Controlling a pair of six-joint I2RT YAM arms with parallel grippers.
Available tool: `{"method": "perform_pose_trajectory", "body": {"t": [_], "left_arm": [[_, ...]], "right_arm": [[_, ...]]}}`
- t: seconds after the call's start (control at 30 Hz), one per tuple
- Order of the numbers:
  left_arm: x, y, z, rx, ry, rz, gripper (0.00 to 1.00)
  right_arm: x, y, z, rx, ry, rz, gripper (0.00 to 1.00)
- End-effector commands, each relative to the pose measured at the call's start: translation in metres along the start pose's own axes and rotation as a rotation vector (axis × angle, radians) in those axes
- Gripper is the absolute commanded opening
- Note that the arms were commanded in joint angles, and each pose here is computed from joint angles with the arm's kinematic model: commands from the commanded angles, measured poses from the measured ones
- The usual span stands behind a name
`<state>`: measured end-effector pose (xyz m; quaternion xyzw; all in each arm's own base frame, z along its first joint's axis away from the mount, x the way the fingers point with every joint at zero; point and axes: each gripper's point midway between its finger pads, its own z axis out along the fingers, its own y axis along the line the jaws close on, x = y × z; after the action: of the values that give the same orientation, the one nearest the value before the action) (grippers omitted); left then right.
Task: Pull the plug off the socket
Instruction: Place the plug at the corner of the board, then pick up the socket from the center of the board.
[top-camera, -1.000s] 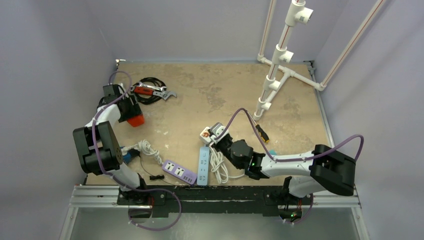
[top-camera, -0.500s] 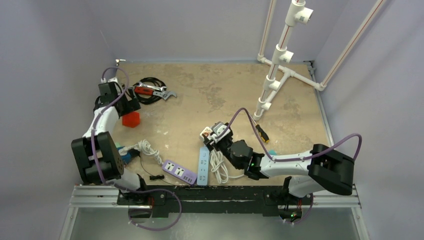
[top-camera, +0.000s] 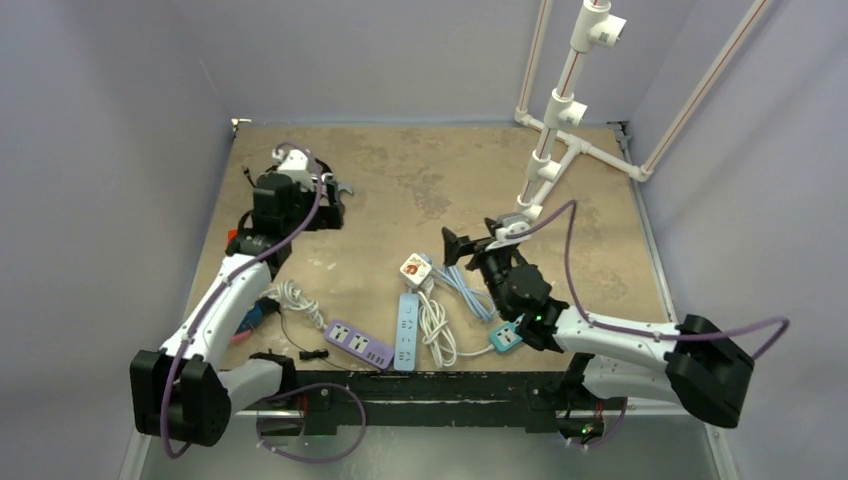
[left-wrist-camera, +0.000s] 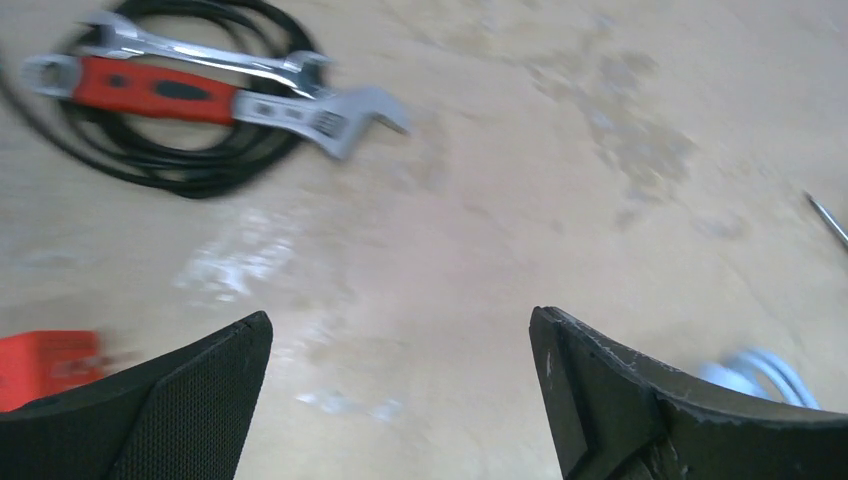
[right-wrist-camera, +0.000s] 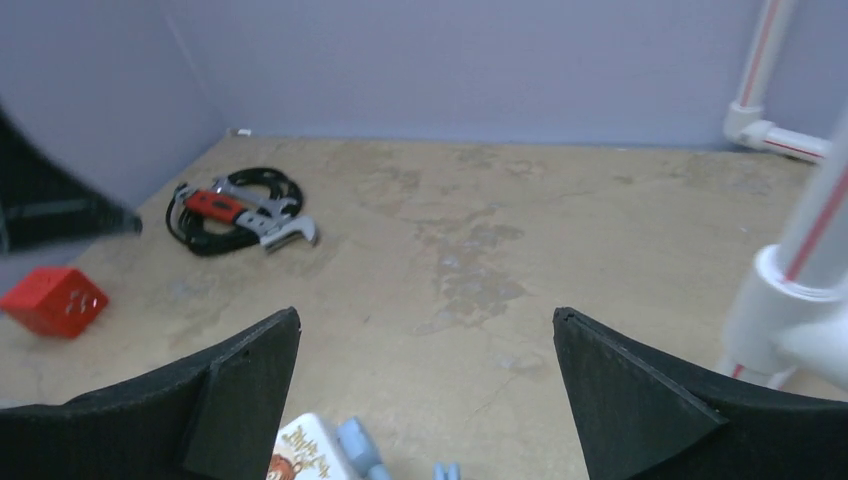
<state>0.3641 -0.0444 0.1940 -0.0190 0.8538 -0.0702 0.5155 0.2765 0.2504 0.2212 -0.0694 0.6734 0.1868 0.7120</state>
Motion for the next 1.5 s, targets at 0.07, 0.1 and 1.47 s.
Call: {"method": "perform_pose_trajectory", "body": {"t": [0.07,0.1,1.47], "left_arm": [[0.032,-0.095,-0.041,0.292,-0.006,-0.124,0.99],[0.042,-0.115,-0.05,0.357,-0.003,-0.161,0.99],[0.117,-0.288,0.013,0.54,0.062,-0.124,0.99]], "right_arm": [[-0.024,-0.037,-0.005,0.079,-0.082,0.154,0.99],[-0.022,-0.04,-0.005,0.091,-0.082,0.154,0.99],[-0.022,-0.061,-0.012,0.171,-0.12,0.181,0.96]]}}
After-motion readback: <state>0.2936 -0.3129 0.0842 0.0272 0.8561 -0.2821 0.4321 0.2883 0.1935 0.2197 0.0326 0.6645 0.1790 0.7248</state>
